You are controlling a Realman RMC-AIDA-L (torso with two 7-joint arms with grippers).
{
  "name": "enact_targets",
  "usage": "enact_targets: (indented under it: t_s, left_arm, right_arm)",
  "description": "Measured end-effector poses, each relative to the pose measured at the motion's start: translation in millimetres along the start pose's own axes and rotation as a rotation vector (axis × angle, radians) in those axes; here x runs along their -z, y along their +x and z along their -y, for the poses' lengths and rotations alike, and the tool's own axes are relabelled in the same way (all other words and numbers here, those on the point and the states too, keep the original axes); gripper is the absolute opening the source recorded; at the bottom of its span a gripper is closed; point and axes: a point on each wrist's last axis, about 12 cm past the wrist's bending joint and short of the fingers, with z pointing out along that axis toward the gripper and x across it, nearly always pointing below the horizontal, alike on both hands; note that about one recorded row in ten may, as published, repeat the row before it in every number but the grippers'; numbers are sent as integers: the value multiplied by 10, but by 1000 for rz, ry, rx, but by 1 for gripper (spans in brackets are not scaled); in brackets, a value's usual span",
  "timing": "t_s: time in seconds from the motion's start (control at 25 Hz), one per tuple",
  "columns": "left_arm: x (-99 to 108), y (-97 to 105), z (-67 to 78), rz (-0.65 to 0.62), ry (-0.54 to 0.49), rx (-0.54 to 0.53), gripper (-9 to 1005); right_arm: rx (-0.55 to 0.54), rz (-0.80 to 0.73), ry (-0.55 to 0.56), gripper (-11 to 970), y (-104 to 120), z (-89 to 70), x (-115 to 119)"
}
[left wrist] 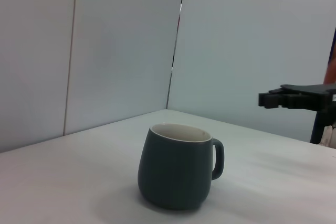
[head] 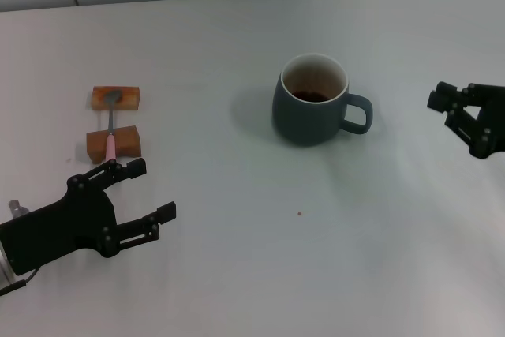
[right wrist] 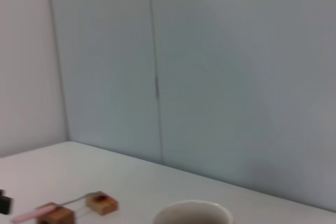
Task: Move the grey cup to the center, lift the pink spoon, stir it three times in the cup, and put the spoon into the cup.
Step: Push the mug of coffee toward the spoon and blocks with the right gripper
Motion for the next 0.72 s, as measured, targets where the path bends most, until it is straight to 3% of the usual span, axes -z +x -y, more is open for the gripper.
enact_targets:
  t_s: [0.16,0.72]
  left_arm:
    - [0,0,1,0,1,0,852]
    - [-6,1,7,5,0,3,850]
  right_arm:
    - [15,-8,40,137,-13,63,-73]
    - [105,-91,137,117,-54,285,-519]
